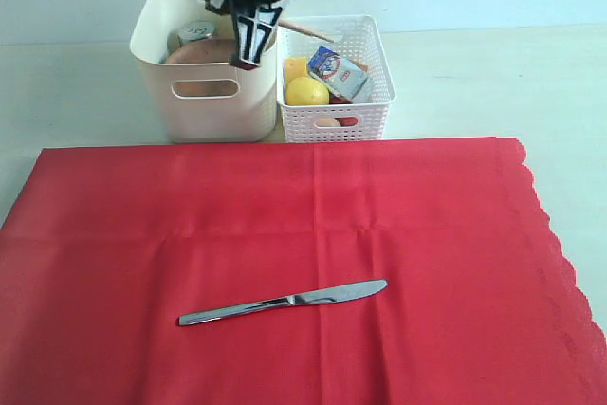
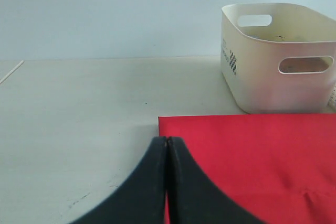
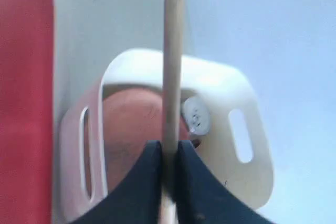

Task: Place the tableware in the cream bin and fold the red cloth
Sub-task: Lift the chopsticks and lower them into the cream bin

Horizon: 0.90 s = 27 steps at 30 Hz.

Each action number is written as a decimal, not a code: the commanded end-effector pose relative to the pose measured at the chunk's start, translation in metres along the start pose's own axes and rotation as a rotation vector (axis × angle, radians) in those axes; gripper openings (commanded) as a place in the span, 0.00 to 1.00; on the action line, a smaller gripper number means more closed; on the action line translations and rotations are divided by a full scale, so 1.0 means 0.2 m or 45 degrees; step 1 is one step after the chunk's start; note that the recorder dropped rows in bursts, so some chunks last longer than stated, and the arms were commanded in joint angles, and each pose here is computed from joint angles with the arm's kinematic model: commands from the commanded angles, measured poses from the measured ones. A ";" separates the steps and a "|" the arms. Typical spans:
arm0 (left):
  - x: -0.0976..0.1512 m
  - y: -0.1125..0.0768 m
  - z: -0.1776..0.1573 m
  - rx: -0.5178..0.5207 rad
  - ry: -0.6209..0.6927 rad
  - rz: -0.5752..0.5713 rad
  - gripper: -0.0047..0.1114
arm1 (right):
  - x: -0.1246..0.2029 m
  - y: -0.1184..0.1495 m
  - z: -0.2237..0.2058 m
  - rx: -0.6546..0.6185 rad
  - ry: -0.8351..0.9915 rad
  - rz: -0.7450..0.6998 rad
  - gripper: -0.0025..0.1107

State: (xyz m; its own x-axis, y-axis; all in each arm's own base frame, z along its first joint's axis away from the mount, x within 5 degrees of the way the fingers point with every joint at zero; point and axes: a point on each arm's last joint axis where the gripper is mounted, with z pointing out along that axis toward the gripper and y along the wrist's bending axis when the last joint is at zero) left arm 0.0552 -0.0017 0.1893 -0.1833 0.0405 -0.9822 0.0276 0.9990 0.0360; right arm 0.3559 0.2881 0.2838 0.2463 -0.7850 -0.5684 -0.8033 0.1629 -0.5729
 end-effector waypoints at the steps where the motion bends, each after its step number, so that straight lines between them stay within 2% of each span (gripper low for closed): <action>1: 0.00 0.00 0.00 0.005 -0.011 0.007 0.04 | -0.07 -0.04 0.07 0.231 -0.178 0.100 0.02; 2: 0.00 0.00 0.00 0.005 -0.011 0.007 0.04 | -0.08 -0.03 0.12 0.307 -0.191 0.100 0.02; 5: 0.00 0.00 0.00 0.005 -0.011 0.007 0.04 | -0.10 0.05 0.23 0.392 -0.178 0.023 0.02; 11: 0.00 0.00 0.00 0.005 -0.011 0.007 0.04 | -0.11 0.16 0.40 0.400 -0.157 -0.190 0.02; 16: 0.00 0.00 0.00 0.005 -0.011 0.007 0.04 | -0.11 0.16 0.51 0.406 -0.165 -0.194 0.02; 20: 0.00 0.00 0.00 0.005 -0.011 0.007 0.04 | -0.11 0.16 0.57 0.425 -0.184 -0.110 0.02; 24: 0.00 0.00 0.00 0.005 -0.011 0.007 0.04 | -0.09 0.12 0.58 0.551 -0.225 0.097 0.03; 27: 0.00 0.00 0.00 0.005 -0.011 0.007 0.04 | -0.06 0.10 0.58 0.657 -0.257 0.267 0.07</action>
State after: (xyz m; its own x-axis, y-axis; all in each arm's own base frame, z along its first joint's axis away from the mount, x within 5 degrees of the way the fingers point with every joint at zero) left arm 0.0552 -0.0017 0.1893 -0.1833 0.0405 -0.9822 0.0276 0.9990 0.0360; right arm 0.3941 0.3755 0.2036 0.3013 -0.6593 -0.6888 -0.5475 0.4718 -0.6911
